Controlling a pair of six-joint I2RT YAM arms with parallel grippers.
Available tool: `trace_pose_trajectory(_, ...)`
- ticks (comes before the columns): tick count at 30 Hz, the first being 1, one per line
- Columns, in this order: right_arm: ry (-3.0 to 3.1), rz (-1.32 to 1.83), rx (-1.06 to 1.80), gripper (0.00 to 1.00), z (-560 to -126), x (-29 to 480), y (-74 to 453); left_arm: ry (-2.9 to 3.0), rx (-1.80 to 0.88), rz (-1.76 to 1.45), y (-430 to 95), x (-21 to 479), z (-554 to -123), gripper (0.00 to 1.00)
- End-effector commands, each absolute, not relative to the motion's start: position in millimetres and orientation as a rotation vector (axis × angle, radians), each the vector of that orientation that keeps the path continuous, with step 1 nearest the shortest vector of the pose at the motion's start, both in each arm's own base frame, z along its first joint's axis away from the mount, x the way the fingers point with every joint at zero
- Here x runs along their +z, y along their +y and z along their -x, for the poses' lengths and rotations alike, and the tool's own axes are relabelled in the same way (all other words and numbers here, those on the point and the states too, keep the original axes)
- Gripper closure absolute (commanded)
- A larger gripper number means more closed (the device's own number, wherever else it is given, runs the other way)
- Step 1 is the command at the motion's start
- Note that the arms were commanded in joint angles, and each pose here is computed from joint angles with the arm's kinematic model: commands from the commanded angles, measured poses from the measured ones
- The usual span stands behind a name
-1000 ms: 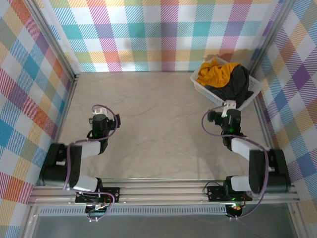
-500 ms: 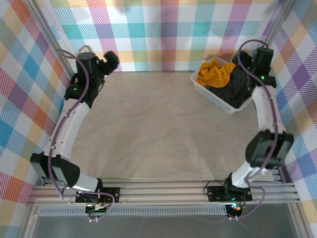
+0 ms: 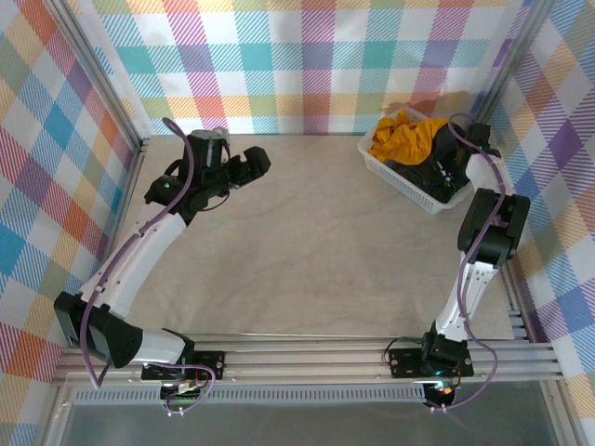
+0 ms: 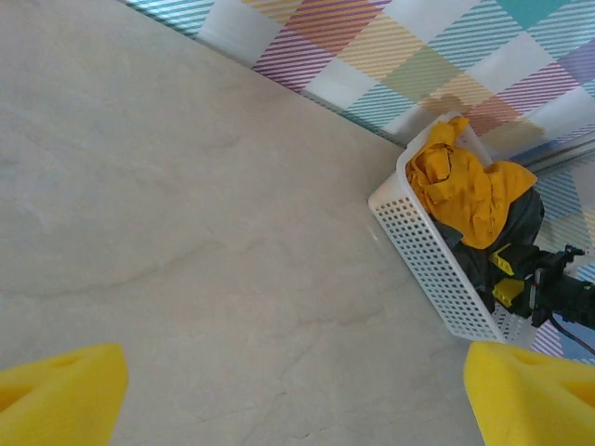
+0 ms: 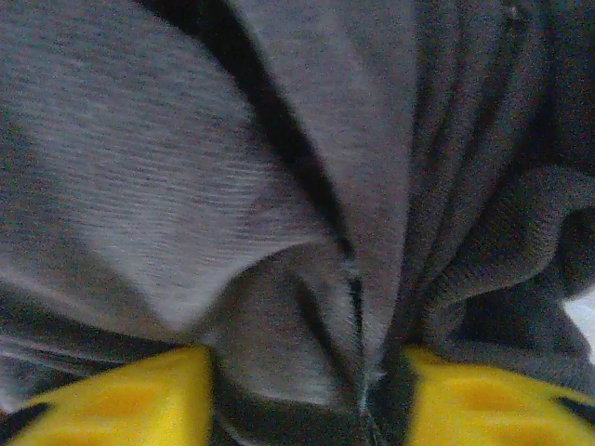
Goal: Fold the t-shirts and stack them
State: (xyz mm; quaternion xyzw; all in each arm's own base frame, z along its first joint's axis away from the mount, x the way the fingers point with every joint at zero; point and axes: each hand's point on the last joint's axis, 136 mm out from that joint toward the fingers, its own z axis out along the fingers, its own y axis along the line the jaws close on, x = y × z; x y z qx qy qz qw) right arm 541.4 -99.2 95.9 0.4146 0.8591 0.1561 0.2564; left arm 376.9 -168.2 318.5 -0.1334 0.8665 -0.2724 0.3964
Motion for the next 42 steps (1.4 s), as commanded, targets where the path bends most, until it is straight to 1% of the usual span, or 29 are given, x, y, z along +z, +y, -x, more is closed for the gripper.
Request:
trace_pose_trajectory(1,2.200,-1.035,0.508,0.82,-556,139,-86,2.183,-0.676,0.343,-162,327,-366,0.07)
trace_pose_trajectory(2,2.150,-1.003,0.491,0.89,-556,154,-86,2.184,-0.671,0.342,-161,327,-366,0.07)
trace_pose_trajectory(4,2.050,-0.947,0.445,1.00,-552,187,-83,2.188,-0.671,0.340,-162,326,-366,0.08)
trace_pose_trajectory(11,1.772,-0.866,0.296,1.00,-507,312,-79,2.214,-0.711,0.321,-175,317,-374,0.08)
trace_pose_trajectory(18,1.527,-0.668,0.350,1.00,-492,457,-63,2.236,-0.753,0.289,-191,314,-386,0.09)
trace_pose_trajectory(22,1.366,-0.488,0.417,1.00,-475,550,-34,2.242,-0.755,0.287,-194,312,-387,0.10)
trace_pose_trajectory(25,1.249,-0.363,0.476,1.00,-455,611,-9,2.247,-0.735,0.299,-190,311,-386,0.10)
trace_pose_trajectory(28,1.150,-0.237,0.547,1.00,-436,659,20,2.247,-0.697,0.324,-183,310,-382,0.10)
trace_pose_trajectory(30,1.103,-0.161,0.619,1.00,-426,681,40,2.249,-0.655,0.351,-175,307,-379,0.10)
trace_pose_trajectory(33,1.093,-0.052,0.724,1.00,-420,697,78,2.244,-0.560,0.408,-156,305,-374,0.10)
trace_pose_trajectory(36,1.150,0.048,0.826,1.00,-419,686,131,2.215,-0.399,0.511,-125,306,-366,0.10)
trace_pose_trajectory(38,1.234,0.109,0.888,1.00,-420,660,175,2.175,-0.295,0.562,-104,312,-360,0.10)
trace_pose_trajectory(39,1.291,0.134,0.920,1.00,-419,640,201,2.151,-0.247,0.586,-93,317,-357,0.10)
trace_pose_trajectory(42,1.470,0.144,0.956,1.00,-414,558,266,2.097,-0.127,0.628,-69,330,-346,0.09)
